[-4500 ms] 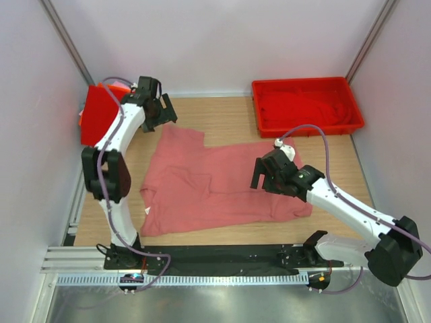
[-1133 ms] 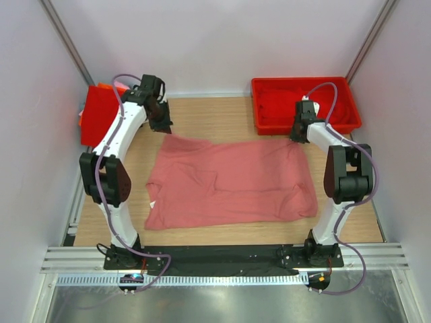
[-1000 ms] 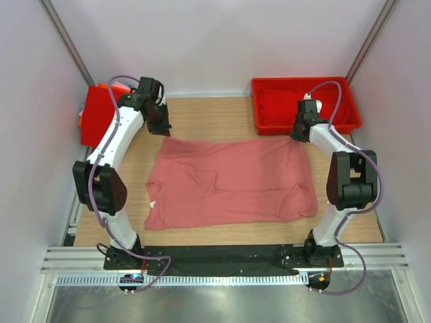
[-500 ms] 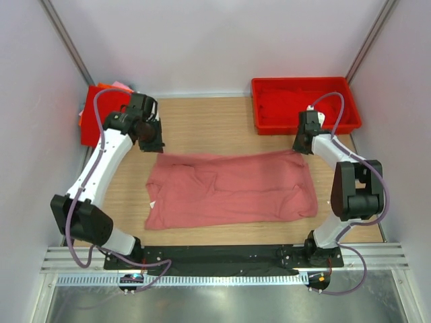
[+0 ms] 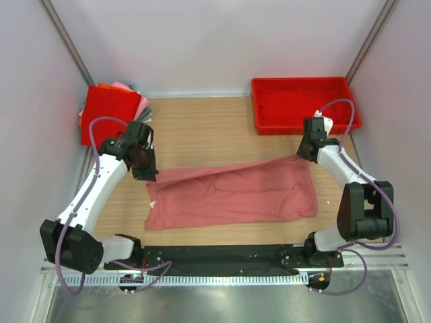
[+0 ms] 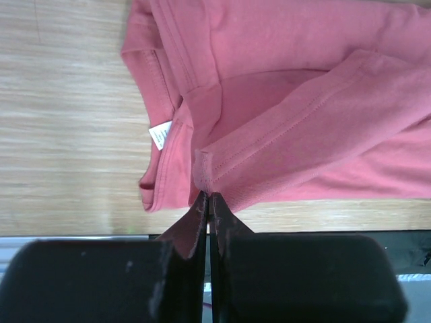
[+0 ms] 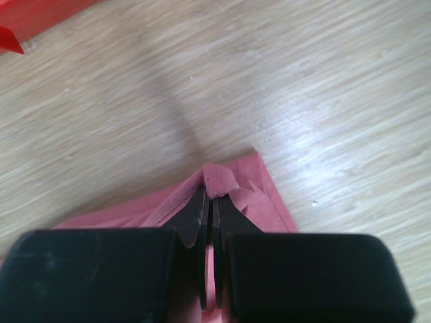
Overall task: Fold and stack the t-shirts
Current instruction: Fold the tshirt
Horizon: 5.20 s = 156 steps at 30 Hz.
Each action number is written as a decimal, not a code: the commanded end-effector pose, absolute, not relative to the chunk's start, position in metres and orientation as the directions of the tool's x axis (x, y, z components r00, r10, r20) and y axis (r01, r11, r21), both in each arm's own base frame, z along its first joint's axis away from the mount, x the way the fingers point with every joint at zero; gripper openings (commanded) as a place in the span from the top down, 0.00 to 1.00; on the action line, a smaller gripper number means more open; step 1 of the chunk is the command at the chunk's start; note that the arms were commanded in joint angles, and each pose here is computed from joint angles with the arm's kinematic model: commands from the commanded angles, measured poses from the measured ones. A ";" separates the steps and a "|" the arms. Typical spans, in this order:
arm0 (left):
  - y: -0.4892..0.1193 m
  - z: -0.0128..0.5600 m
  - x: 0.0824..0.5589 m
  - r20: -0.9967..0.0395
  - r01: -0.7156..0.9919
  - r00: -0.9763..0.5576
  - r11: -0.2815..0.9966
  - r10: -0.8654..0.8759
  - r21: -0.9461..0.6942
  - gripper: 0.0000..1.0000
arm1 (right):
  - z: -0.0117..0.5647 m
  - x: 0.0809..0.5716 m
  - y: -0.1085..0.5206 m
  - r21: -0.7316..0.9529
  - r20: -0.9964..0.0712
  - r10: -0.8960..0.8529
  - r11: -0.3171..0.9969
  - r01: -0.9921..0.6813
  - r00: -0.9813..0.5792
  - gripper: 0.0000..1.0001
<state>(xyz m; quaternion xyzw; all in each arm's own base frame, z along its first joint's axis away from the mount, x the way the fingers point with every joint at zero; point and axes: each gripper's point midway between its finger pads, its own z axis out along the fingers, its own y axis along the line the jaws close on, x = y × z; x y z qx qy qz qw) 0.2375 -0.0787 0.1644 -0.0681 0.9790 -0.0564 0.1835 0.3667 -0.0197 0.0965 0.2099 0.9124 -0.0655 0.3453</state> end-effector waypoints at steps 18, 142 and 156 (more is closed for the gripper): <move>-0.063 0.173 0.187 -0.336 -0.177 -0.918 0.976 -0.210 -0.125 0.59 | 0.078 0.291 -0.051 -0.066 -0.635 0.481 0.745 0.664 -0.604 0.00; -0.098 0.195 0.183 -0.555 -0.038 -0.783 0.913 -0.279 -0.406 0.00 | 0.217 0.584 0.256 0.286 -0.848 0.123 0.925 -0.249 -0.516 0.03; -0.131 0.112 0.156 -0.324 -0.270 -0.851 0.875 -0.412 -0.403 0.14 | 0.150 0.263 0.270 0.477 -0.655 0.157 0.845 -0.243 -0.739 0.09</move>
